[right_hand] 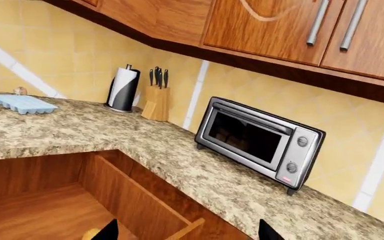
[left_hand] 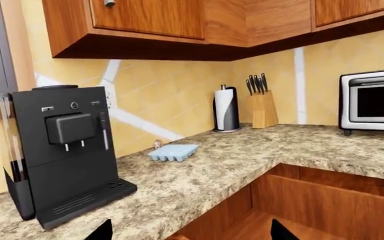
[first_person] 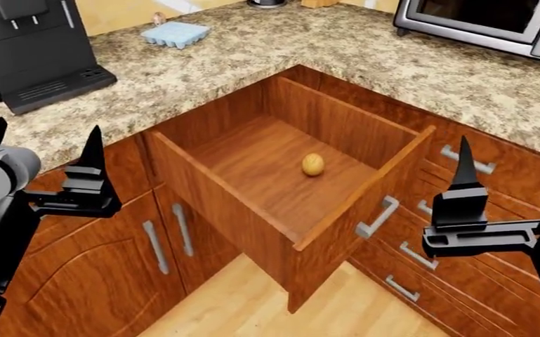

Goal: Close the right drawer.

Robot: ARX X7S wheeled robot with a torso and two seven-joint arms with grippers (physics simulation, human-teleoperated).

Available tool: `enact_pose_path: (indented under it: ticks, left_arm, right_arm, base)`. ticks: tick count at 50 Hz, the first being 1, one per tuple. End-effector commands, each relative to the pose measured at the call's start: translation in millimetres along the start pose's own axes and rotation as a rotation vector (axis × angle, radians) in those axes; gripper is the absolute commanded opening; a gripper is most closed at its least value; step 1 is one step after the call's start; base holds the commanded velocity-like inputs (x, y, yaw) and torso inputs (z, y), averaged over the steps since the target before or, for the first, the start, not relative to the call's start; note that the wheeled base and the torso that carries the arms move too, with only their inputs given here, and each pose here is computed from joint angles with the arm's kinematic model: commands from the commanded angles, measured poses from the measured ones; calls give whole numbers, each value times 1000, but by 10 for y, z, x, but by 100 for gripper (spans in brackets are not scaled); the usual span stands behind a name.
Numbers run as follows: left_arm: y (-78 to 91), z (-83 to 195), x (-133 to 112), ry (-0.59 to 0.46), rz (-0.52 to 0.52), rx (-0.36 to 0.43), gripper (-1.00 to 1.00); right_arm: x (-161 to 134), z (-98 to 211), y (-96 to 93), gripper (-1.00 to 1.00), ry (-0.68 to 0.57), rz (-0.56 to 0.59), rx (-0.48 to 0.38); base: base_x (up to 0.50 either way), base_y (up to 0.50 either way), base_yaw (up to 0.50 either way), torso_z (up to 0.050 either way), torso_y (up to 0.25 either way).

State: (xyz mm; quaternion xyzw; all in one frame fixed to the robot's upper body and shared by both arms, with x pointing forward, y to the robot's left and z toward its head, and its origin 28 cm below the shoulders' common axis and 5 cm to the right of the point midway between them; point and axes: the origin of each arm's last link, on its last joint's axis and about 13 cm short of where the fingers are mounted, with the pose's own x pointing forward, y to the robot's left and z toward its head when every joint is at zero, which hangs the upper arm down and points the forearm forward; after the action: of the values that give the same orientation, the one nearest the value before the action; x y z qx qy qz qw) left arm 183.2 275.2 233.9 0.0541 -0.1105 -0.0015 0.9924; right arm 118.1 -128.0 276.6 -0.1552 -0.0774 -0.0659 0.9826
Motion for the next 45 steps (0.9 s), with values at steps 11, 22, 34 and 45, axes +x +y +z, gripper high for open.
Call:
enact_pose_path:
  ticks: [11, 22, 34, 45]
  left_arm:
    - [-3, -13, -8, 3, -1, 1, 100]
    - [-2, -3, 1, 3, -1, 1, 100]
    - [-5, -11, -5, 6, -6, 3, 100]
    - [-4, -29, -16, 8, -6, 6, 100]
  right_arm:
    - [-14, -4, -3, 100, -6, 17, 9]
    - [-7, -8, -1, 100, 1, 8, 7]
    - [5, -11, 18, 100, 12, 3, 13]
    - [-6, -23, 19, 100, 2, 19, 22]
  base:
    - [368, -339, 0, 0, 0]
    - [368, -339, 0, 0, 3]
    - [73, -70, 0, 0, 4]
    - [-27, 28, -122, 0, 0]
